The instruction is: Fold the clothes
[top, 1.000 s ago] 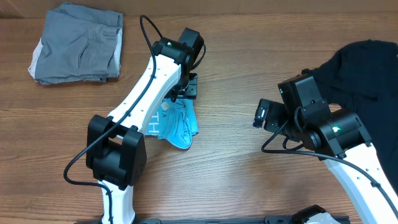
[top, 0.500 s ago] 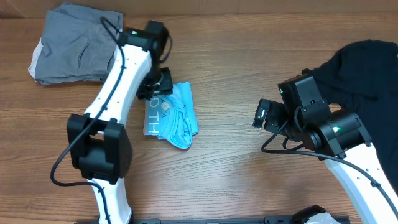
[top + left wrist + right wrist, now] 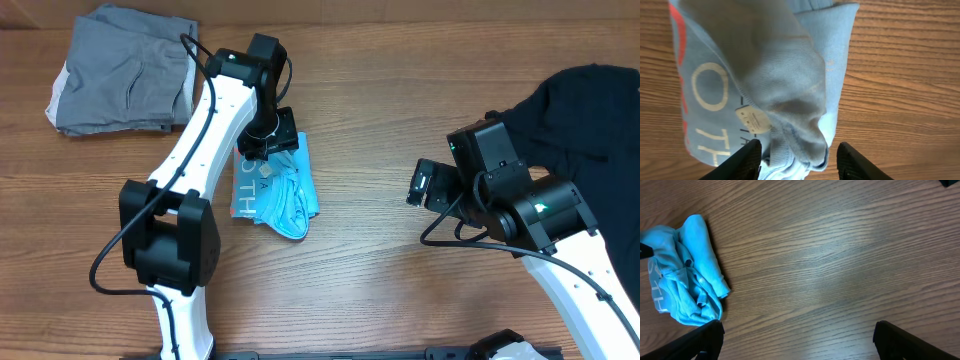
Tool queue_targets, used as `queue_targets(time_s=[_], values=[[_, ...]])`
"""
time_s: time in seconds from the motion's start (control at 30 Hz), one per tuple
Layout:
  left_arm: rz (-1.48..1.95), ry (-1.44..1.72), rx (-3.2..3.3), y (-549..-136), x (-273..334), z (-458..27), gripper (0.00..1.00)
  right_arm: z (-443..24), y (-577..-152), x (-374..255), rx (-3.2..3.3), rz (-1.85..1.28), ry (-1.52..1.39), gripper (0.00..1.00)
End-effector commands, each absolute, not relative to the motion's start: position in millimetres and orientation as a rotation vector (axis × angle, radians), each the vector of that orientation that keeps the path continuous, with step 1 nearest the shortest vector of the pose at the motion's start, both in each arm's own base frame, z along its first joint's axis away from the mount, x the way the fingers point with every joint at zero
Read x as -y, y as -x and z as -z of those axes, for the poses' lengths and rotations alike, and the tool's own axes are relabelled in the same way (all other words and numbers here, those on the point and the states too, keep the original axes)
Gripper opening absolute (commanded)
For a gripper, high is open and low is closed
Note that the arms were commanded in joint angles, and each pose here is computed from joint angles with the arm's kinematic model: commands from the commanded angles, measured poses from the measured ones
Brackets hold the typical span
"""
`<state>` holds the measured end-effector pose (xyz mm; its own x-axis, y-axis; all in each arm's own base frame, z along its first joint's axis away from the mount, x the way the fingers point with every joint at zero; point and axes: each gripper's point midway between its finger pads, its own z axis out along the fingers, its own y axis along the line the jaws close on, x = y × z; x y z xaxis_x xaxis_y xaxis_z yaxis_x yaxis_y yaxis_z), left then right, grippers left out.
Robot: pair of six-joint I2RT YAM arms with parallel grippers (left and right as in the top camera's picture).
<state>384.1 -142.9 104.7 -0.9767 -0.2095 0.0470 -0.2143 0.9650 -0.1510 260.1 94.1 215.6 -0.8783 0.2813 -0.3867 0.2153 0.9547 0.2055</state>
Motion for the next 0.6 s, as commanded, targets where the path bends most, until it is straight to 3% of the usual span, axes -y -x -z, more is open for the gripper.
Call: queue_targets(time_s=[0.0,0.2,0.43,0.57], values=[[-0.266,-0.369,2.99,-377.3,152.7,-81.8,0.5,-218.0,-262.9,-92.6,-2.67,-0.212,-0.366,1.0],[-0.238,-0.372,2.951,-375.1,152.2,-66.2,0.47,-218.0,-262.9,-92.6,-2.67,-0.212,-0.366,1.0],[-0.229,-0.371,2.98,-381.0,150.8,-66.6,0.33,-218.0,-262.9,-92.6,-2.67,-0.212,-0.366,1.0],[-0.228,-0.371,2.98,-380.7,150.9,-68.2,0.3,-218.0,-262.9,-92.6,-2.67,-0.212,-0.366,1.0]])
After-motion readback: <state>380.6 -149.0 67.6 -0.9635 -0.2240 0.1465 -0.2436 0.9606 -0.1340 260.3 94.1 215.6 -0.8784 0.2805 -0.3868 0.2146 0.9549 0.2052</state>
